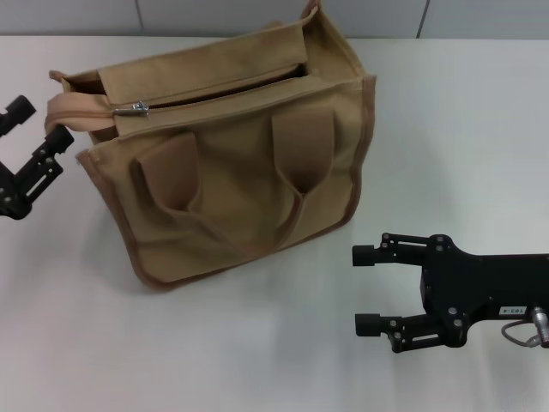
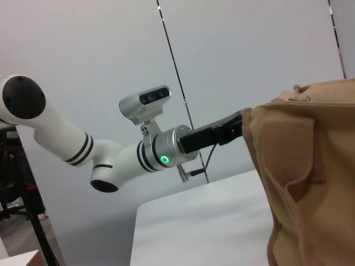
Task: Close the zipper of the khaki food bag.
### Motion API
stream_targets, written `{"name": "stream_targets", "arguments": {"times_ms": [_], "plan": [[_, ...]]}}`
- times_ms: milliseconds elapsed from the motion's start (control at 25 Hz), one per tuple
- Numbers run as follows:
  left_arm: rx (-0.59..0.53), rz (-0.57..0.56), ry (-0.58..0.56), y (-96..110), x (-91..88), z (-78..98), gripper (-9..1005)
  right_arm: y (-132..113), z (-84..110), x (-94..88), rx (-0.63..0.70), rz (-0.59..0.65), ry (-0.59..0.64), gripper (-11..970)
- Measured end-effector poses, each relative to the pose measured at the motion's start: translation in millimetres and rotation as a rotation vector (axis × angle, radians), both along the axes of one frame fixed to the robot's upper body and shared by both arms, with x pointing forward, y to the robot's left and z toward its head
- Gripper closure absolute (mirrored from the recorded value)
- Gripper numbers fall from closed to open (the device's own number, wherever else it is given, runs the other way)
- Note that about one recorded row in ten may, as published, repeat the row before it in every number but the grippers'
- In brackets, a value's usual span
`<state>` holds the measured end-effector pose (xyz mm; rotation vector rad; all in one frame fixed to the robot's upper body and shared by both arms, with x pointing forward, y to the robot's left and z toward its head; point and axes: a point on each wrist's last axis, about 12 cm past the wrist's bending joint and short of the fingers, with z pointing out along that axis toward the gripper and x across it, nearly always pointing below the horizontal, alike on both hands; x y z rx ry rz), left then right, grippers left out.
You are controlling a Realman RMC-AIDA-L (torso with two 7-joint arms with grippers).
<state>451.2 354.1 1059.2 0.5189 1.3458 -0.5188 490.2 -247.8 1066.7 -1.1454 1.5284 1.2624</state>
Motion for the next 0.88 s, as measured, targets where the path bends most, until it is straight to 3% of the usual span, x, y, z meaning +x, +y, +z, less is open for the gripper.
{"name": "stream_targets", "arguments": {"times_ms": [280,880], "plan": [[0.060,-0.064,0.026,-7.9,2.5,-4.8,507,0.8,0.3,0.4,0.002,0.002,0.003,120],[0.124,-0.141,0.100,-9.2,13.4,-4.9,515,2.4,2.0,2.9,0.002,0.008,0.000,119]]}}
